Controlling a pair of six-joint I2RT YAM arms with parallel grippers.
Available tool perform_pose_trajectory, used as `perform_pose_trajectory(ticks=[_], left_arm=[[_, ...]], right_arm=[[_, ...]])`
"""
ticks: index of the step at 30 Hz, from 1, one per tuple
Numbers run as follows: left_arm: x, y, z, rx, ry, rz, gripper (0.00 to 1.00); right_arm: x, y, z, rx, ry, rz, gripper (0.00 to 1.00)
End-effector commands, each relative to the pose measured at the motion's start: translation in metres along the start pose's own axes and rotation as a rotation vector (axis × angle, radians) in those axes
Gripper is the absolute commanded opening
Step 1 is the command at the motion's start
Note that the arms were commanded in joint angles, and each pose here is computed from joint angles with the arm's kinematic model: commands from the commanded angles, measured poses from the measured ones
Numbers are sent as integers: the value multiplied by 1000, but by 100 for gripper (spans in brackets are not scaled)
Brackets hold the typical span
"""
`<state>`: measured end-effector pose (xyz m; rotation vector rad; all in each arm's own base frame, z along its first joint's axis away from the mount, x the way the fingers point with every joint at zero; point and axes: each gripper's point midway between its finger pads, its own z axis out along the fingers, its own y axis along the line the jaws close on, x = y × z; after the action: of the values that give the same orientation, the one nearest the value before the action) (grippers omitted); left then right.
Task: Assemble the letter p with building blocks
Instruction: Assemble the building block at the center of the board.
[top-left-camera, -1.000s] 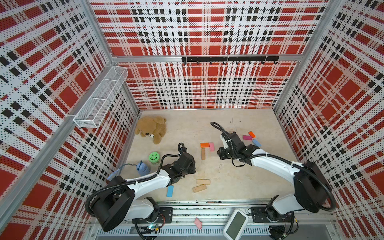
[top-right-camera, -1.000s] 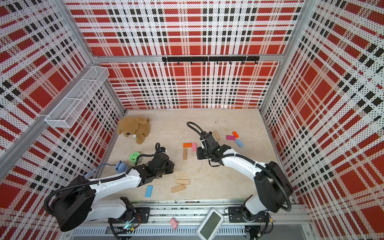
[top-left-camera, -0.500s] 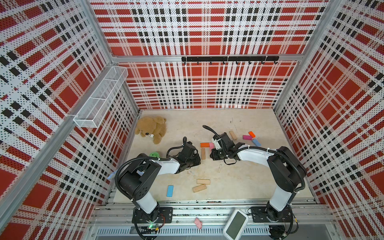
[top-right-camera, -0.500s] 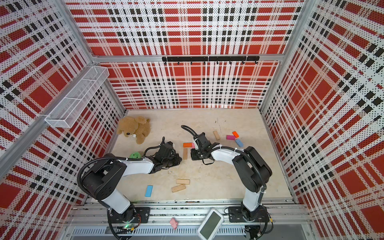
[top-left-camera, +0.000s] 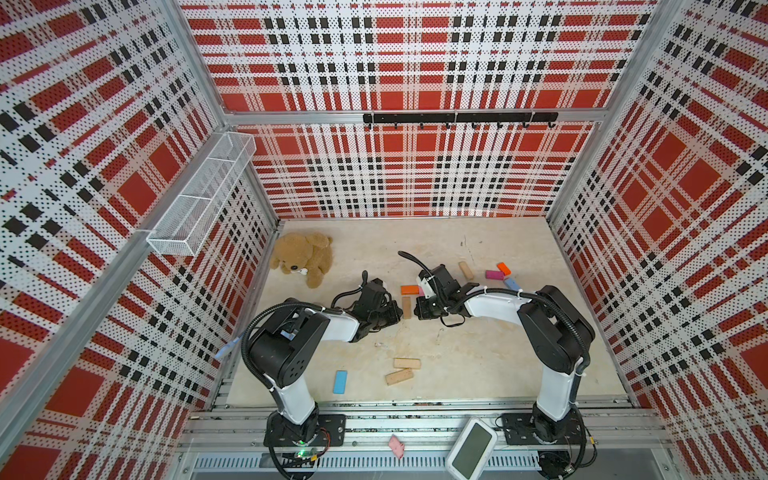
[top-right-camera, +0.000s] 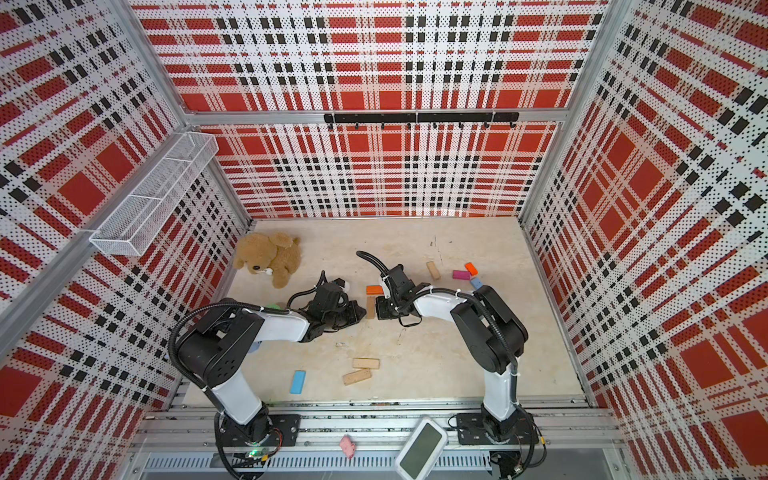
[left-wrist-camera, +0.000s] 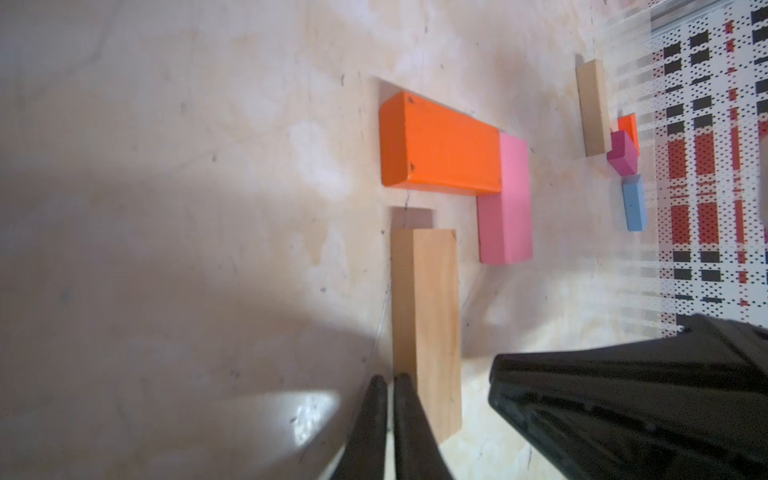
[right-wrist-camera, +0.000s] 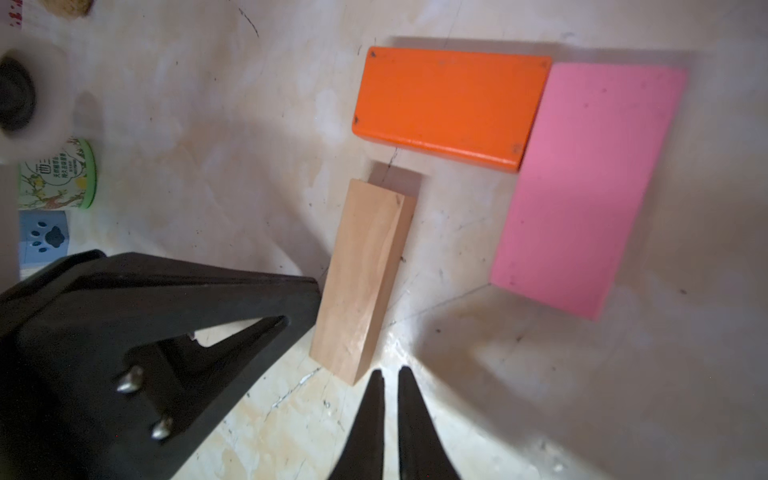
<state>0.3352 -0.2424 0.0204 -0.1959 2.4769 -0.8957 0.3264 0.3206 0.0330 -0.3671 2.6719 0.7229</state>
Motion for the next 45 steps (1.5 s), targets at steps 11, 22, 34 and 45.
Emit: perform_pose_trajectory(ticks=[11, 22, 34, 45], left_arm=[[7, 19, 4, -22, 30, -48, 11], [7, 21, 10, -23, 40, -54, 11], [3, 26, 9, -25, 32, -66, 11], [5, 29, 12, -29, 39, -71, 11]], right_arm=[[-9, 6, 13, -16, -2, -26, 11], [-8, 5, 18, -9, 9, -25, 11], [-8, 5, 21, -9, 16, -25, 11], [-9, 2, 24, 1, 22, -27, 11]])
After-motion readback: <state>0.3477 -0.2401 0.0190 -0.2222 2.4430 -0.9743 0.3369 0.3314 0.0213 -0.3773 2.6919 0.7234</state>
